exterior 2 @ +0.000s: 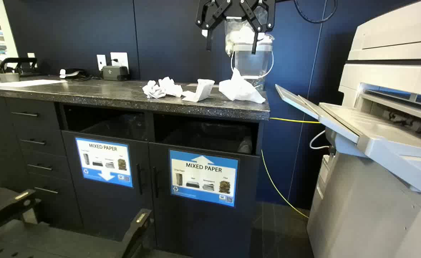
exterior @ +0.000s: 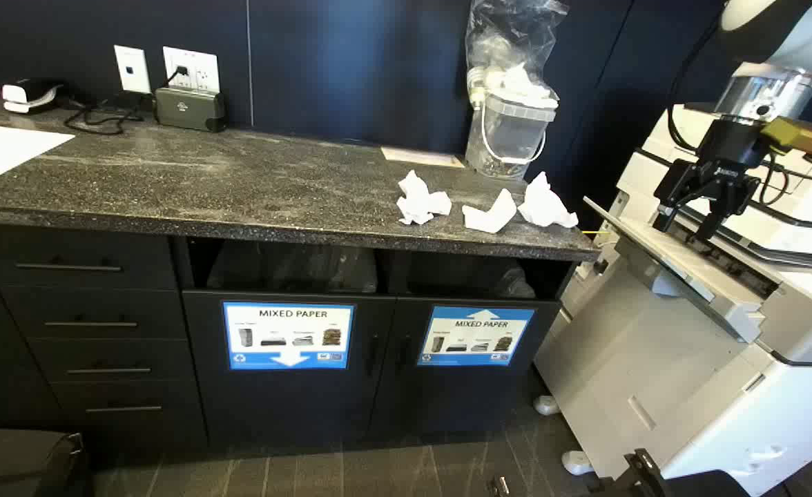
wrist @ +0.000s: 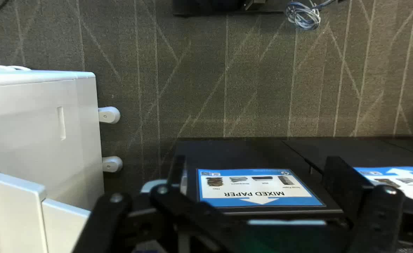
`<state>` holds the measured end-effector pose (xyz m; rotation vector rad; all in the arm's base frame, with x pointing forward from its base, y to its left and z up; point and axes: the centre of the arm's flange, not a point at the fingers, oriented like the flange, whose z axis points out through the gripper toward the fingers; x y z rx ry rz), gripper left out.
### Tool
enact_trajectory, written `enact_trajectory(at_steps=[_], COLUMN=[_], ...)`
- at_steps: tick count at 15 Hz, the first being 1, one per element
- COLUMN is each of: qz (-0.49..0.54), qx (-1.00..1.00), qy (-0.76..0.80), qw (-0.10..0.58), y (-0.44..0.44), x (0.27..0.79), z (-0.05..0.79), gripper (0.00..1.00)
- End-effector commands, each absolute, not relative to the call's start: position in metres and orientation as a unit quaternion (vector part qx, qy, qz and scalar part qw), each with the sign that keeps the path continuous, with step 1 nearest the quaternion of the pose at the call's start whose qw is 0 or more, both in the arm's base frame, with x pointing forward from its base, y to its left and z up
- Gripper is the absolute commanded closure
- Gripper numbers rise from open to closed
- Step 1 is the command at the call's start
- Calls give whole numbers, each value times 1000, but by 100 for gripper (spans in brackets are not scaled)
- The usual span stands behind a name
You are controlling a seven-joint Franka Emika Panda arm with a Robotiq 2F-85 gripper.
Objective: Put the tissues into the rubbish bin.
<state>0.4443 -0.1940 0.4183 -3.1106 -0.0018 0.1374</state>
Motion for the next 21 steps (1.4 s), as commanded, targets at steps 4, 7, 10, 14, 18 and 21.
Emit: enact_trajectory(at_steps=[4,7,10,14,18,21], qz=[39,45,40,18,-14,-43], qx=[-999,-999,-999,-999,-999,-999], qy=[0,9,10,27,25,26], qw=[12,13,14,16,18,-7], y=[-195,-199,-204,-202,-184,-163], x=[446,457,486,541,607,642], z=[423,426,430,441,441,426], gripper=[0,0,0,0,0,0])
